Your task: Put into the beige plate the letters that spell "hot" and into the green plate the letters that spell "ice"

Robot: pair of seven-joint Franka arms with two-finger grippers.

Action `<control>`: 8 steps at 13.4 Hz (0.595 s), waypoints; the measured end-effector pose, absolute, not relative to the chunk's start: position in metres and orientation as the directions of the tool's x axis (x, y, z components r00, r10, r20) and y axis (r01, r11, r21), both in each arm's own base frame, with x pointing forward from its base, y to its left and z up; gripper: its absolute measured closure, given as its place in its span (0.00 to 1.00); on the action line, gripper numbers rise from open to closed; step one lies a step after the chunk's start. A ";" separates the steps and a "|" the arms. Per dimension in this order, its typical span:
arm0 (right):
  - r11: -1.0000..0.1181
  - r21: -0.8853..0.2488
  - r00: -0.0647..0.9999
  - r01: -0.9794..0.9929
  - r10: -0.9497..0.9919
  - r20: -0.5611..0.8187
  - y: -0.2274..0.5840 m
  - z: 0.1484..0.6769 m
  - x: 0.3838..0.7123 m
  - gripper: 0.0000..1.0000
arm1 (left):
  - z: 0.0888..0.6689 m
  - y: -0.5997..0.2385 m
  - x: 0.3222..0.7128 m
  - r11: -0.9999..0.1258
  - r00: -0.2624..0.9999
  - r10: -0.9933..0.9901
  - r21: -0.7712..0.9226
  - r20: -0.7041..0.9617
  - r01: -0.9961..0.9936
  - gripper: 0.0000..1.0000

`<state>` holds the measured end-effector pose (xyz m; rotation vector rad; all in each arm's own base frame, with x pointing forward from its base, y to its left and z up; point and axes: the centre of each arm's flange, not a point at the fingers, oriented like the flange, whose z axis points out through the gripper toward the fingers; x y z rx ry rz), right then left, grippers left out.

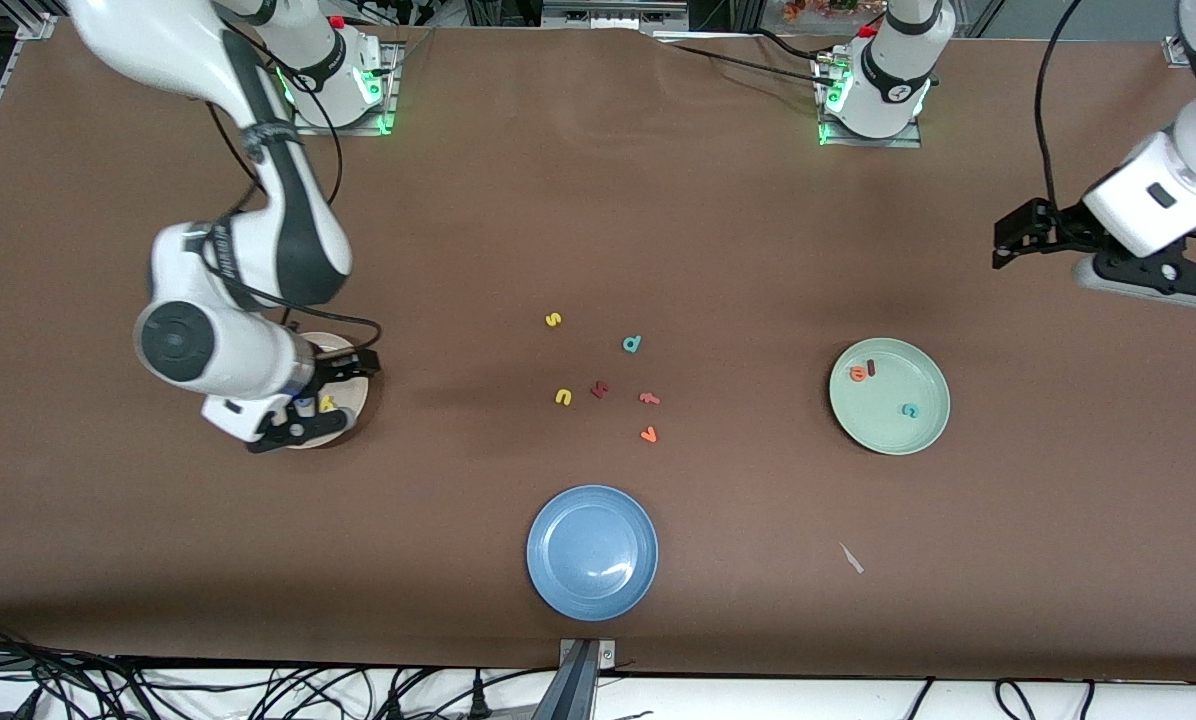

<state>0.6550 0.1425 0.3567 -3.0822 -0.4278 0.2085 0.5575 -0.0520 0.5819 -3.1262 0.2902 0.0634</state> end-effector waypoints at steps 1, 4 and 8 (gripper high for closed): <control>-0.966 -0.045 0.961 0.256 0.259 -0.101 0.129 0.376 0.656 0.00 | 0.585 -0.059 0.556 -0.982 0.981 -0.189 0.001 -0.034 -0.189 0.00; -0.970 -0.047 0.971 0.236 0.237 -0.010 0.108 0.450 0.646 0.00 | 0.595 -0.057 0.551 -0.984 0.984 -0.179 -0.002 -0.017 -0.179 0.00; -0.969 -0.025 0.969 0.244 0.243 0.056 0.096 0.546 0.605 0.00 | 0.599 -0.053 0.526 -0.987 0.987 -0.162 0.003 -0.019 -0.162 0.00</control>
